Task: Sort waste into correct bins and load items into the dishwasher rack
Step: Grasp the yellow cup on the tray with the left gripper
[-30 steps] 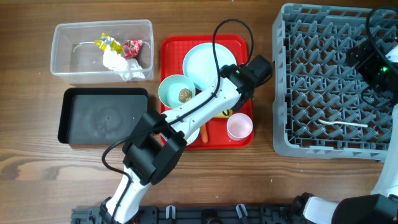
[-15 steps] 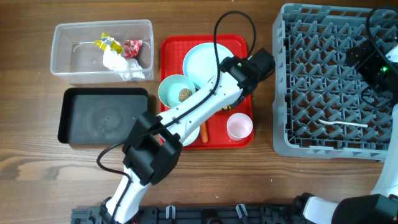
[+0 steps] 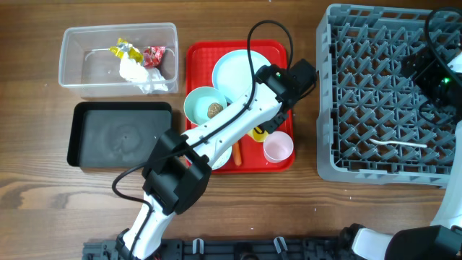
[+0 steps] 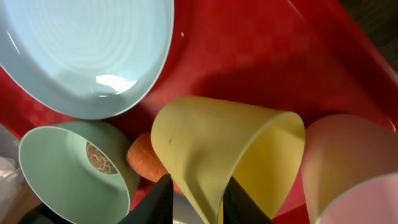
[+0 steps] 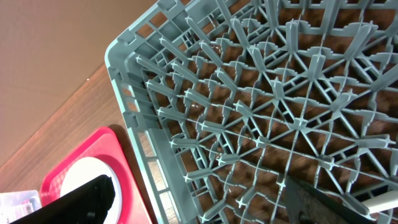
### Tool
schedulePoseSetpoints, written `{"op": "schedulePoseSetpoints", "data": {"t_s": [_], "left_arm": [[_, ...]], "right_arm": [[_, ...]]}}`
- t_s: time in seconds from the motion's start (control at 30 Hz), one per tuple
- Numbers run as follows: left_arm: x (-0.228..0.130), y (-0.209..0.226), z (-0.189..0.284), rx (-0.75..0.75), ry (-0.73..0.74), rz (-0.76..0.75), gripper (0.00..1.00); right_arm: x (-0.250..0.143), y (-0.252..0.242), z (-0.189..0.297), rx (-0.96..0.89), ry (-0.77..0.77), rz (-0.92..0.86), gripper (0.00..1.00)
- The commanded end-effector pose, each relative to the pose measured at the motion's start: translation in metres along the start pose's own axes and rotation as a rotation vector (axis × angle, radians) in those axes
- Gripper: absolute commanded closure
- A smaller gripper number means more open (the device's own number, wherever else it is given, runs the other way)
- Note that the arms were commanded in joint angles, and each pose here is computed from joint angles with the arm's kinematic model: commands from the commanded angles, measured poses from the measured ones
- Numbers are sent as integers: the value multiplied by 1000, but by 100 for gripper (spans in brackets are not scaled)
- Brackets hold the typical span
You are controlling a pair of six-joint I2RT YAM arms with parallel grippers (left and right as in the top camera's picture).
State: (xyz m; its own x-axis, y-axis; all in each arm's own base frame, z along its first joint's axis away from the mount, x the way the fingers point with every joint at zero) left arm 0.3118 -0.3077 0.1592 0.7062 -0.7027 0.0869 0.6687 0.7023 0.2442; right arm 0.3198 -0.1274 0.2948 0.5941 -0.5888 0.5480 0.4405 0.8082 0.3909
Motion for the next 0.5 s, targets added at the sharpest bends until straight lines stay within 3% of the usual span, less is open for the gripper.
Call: {"op": "schedulePoseSetpoints", "data": {"t_s": [0.0, 0.23, 0.47], "left_arm": [[-1, 3, -2, -15, 16, 11, 74], [0, 8, -4, -14, 11, 25, 82], [-2, 11, -16, -13, 16, 38, 82]], "right_arm": [[5, 5, 8, 22, -24, 29, 10], [5, 5, 8, 22, -24, 28, 10], [5, 5, 8, 22, -24, 28, 10]]}}
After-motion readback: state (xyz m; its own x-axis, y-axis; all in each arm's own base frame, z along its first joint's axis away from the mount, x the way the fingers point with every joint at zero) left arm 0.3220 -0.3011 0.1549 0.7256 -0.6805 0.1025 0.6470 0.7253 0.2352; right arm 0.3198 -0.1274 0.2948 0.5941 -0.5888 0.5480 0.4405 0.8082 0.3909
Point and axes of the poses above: each gripper's point midway between its finger pads, its own z axis back along the fingers, its own y axis along the line the jaws close on, x = y × z, the point moved 7 cm from there along z, back along the fingers, and after that the axes turned 2 degrees about z, right-handed, at the moved point
